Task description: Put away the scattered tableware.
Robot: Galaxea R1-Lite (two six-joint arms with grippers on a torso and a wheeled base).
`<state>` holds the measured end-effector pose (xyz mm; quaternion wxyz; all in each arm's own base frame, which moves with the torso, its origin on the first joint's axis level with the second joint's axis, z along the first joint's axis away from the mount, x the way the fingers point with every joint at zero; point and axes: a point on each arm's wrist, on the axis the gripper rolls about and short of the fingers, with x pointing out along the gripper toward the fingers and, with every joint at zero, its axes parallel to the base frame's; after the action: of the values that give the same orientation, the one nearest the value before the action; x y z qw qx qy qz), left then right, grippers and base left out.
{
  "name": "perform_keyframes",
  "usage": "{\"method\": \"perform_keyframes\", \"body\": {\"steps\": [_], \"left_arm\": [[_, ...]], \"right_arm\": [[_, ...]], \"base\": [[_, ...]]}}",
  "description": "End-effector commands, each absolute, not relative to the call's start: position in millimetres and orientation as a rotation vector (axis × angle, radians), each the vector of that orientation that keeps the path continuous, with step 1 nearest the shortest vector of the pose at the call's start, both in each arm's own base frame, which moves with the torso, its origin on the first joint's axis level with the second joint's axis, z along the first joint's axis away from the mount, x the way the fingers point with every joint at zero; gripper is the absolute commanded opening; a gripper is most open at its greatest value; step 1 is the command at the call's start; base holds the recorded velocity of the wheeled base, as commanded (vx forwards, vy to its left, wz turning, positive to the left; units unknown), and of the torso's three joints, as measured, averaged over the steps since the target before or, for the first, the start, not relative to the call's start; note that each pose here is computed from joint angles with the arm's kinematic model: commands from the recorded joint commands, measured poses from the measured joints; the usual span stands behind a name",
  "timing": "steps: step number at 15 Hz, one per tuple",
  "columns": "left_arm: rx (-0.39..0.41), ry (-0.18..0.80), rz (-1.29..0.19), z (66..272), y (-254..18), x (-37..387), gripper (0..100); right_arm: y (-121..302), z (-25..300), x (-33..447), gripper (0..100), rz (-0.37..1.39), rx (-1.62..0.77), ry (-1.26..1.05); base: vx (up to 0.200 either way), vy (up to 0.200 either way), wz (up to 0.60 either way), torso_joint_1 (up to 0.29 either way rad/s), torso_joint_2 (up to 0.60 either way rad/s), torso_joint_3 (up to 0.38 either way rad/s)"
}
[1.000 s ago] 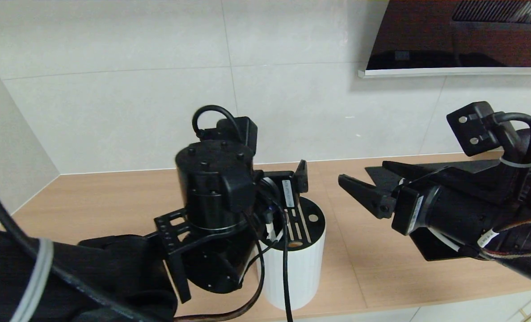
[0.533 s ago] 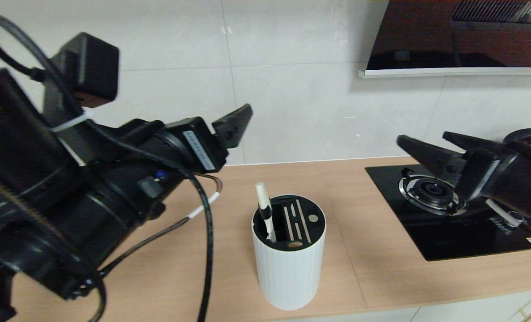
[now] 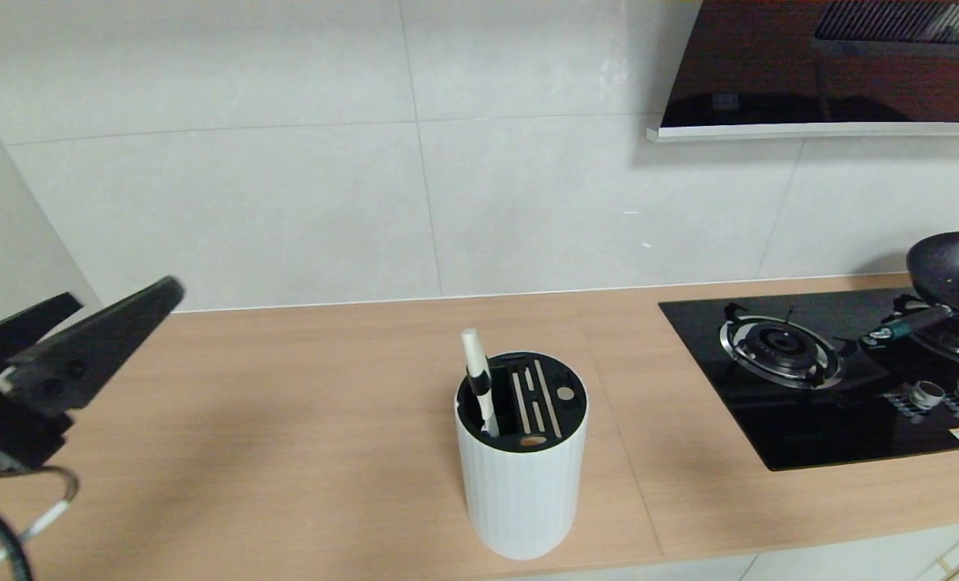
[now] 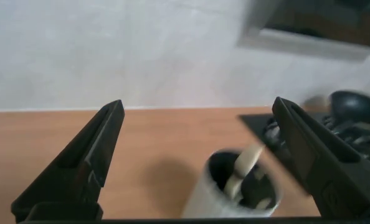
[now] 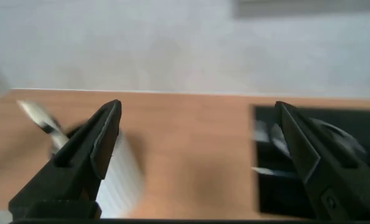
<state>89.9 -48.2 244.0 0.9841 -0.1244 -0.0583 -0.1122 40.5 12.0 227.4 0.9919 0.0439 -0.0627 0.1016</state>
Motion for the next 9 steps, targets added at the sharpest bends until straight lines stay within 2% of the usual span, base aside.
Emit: {"method": "perform_keyframes", "body": {"steps": [1, 2, 5, 9], "left_arm": [[-0.254, -0.214, -0.109, 224, 0, 18, 100], [-0.241, -0.225, -0.125, 212, 9, -8, 100], [-0.207, -0.245, -0.162, 185, 15, -48, 100], [-0.172, -0.239, 0.003, 172, 10, -50, 100]], "right_arm": [[-14, 200, -37, 100, 0.109, 0.096, -0.239], [-19, 196, -55, 100, 0.090, 0.101, -0.256], [-13, 189, -62, 100, -0.015, 0.079, -0.245], [-1, 170, -70, 100, -0.011, 0.037, -0.269]], "base": [[0.000, 0.000, 0.00, 0.000, 0.00, 0.000], [0.000, 0.000, 0.00, 0.000, 0.00, 0.000], [0.000, 0.000, 0.00, 0.000, 0.00, 0.000], [0.000, 0.000, 0.00, 0.000, 0.00, 0.000]]}}
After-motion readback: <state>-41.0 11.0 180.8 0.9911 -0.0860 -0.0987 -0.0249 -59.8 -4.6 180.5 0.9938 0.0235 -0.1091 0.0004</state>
